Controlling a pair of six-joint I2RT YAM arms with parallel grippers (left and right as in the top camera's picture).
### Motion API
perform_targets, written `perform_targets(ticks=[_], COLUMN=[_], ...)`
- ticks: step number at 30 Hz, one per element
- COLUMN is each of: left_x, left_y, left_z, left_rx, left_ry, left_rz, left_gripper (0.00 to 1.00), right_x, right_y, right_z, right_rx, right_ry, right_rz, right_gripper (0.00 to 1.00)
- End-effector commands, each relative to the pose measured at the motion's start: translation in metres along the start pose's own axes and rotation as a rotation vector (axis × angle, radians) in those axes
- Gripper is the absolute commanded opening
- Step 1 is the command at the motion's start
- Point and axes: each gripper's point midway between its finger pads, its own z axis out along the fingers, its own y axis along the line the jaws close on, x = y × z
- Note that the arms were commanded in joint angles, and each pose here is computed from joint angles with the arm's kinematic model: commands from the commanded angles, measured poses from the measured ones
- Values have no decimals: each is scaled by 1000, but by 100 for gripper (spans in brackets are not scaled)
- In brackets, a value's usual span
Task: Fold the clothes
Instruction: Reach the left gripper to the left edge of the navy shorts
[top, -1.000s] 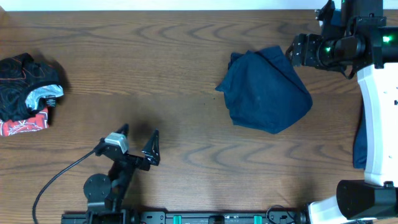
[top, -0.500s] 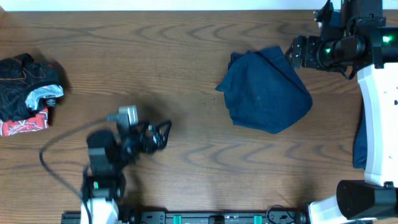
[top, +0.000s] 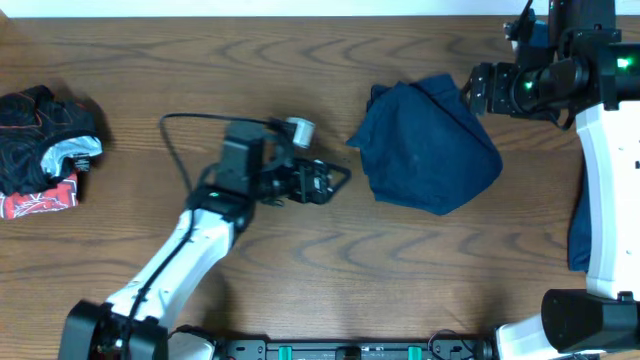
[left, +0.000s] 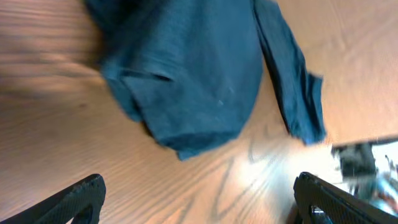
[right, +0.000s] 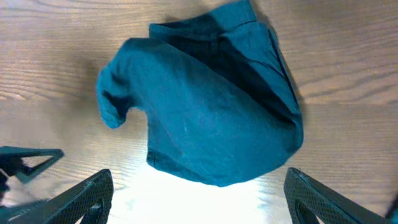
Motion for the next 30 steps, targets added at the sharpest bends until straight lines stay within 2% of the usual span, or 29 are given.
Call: perform_targets(ticks=[1,9,14,18,24,28,30], left_x=[-7,-13,-19,-29,-45,-52,-55], left_y=[-9,7,27,23,14,-4,-5], left_z=[11,37,51,52,50,53,55], left_rx=[-8,-29,-112,-124,-104,5,8], left_ry=[1,65,172,242,218,188,174], left_rz=[93,72,65,113,236,322,337], left_gripper=[98,98,98,98,98,98,98], right_x=[0,6,14,16,19,22,22], right_y=[-9,-14,-14,-14,-14,-14,-14], right_z=[-1,-2,-2,-3,-3,-3,-3], right_rx=[12,18,20,18,18,19,19], right_ry=[1,27,60,68,81,91,95], right_rz=[-6,2,1,-4,-11,-10,-9], right_gripper=[85,85,84,83,84,85,85])
